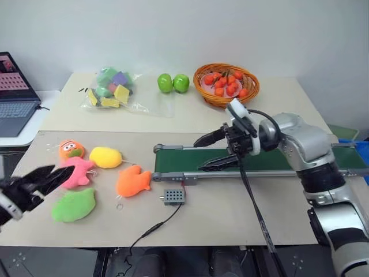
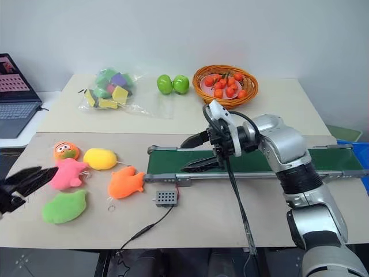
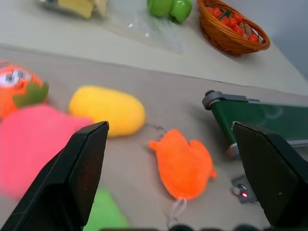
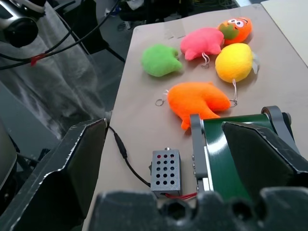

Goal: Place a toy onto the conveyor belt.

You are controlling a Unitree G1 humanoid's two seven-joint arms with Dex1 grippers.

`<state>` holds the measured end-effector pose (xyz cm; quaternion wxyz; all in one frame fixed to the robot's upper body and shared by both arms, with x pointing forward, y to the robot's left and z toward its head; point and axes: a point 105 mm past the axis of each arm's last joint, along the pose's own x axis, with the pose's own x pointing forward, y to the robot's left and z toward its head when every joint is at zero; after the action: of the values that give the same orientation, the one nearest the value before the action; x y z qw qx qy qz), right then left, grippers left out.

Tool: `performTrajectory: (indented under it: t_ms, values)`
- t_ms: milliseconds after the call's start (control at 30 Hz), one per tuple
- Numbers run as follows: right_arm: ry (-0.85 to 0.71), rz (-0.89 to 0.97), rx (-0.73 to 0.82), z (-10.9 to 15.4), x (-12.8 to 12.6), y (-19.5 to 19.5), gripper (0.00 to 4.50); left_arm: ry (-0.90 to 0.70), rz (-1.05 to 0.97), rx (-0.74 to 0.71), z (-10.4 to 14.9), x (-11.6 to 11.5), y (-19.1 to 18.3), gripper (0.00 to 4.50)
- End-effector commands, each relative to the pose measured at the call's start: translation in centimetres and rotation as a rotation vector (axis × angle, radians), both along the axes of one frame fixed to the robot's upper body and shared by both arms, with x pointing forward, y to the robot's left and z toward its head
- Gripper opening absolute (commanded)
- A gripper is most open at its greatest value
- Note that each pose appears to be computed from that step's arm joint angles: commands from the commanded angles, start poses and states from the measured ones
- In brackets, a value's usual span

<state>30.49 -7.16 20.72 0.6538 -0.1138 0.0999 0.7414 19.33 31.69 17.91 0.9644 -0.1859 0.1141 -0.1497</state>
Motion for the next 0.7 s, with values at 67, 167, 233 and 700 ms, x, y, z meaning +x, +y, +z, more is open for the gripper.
performTrajectory:
  t_ms: [67,167,233,700]
  values:
    - [-0.071,0.078,-0.002,1.1,0.2,0.7,4.50,0.005,0.166,-0.192,-0.2,-5.0,3.2,4.37]
    - [-0.074,0.091,0.005,1.4,0.5,0.9,4.50,0.031,0.209,-0.275,-1.2,-6.3,3.9,4.37]
    - [-0.074,0.106,0.001,1.5,0.4,1.0,4.50,0.065,0.246,-0.311,-2.6,-6.9,4.3,4.37]
    - [-0.105,0.070,-0.059,2.4,0.7,-0.7,4.50,0.118,0.448,-0.663,-11.9,-8.3,5.6,4.37]
